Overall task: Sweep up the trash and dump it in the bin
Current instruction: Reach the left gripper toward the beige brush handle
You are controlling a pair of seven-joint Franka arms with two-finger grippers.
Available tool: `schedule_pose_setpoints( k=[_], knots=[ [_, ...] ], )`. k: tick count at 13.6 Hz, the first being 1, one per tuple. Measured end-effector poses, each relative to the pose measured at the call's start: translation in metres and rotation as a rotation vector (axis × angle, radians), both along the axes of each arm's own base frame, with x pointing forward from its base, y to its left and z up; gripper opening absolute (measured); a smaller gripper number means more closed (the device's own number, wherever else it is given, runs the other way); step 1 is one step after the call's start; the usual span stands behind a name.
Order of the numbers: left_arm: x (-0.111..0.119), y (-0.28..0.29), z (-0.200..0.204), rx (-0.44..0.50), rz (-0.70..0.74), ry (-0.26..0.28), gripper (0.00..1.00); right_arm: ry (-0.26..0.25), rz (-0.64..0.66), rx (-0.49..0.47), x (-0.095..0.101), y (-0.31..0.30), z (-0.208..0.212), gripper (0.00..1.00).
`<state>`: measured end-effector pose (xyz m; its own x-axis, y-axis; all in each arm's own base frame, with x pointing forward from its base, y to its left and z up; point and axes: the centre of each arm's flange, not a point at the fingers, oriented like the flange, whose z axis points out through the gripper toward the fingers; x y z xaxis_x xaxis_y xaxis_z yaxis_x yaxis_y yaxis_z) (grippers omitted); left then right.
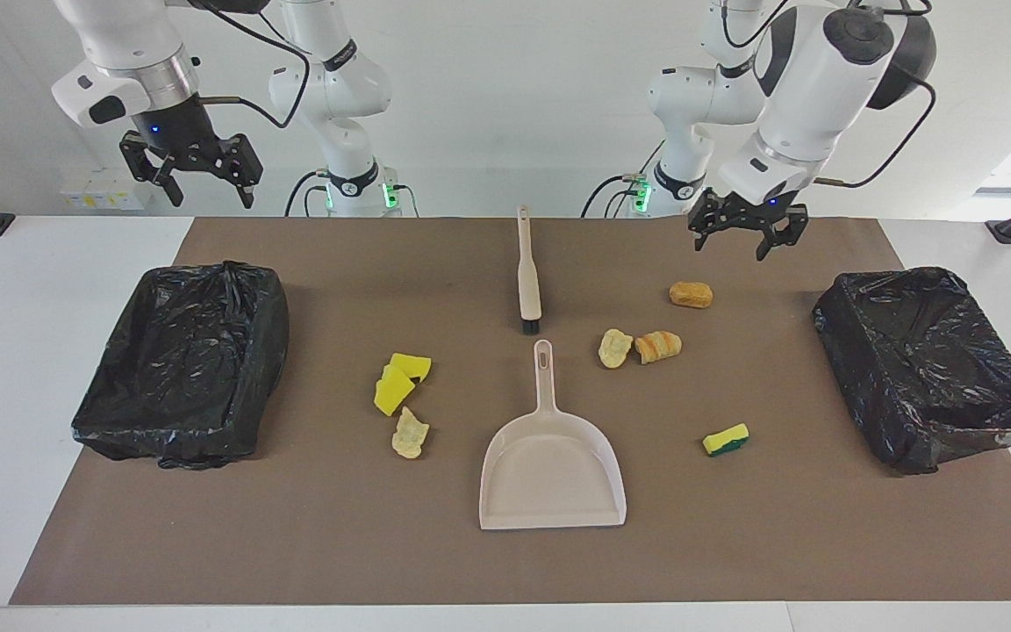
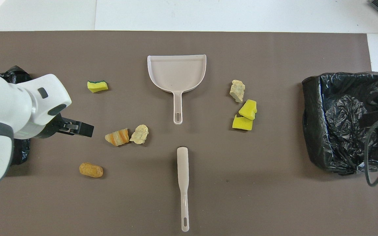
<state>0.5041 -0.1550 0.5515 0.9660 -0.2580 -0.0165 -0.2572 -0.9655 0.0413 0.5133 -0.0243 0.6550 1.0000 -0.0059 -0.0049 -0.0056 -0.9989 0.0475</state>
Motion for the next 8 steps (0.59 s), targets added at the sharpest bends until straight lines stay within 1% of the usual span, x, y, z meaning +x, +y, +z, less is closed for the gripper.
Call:
schedule_pose_setpoints(
  k=[4, 6, 8],
  knots=[
    [-0.026, -0.053, -0.054, -0.03, -0.093, -0.036, 1.0, 0.001, 0.0, 0.001, -0.004, 0.0, 0.0, 1.0],
    [-0.048, -0.091, -0.087, -0.04, -0.134, -0.06, 1.0, 0.002, 0.002, 0.001, -0.004, 0.001, 0.0, 1.0],
    [-0.079, -0.133, -0.117, -0.053, -0.114, -0.074, 1.0, 0.002, 0.004, 0.001, -0.004, 0.002, 0.0, 1.0]
  ],
)
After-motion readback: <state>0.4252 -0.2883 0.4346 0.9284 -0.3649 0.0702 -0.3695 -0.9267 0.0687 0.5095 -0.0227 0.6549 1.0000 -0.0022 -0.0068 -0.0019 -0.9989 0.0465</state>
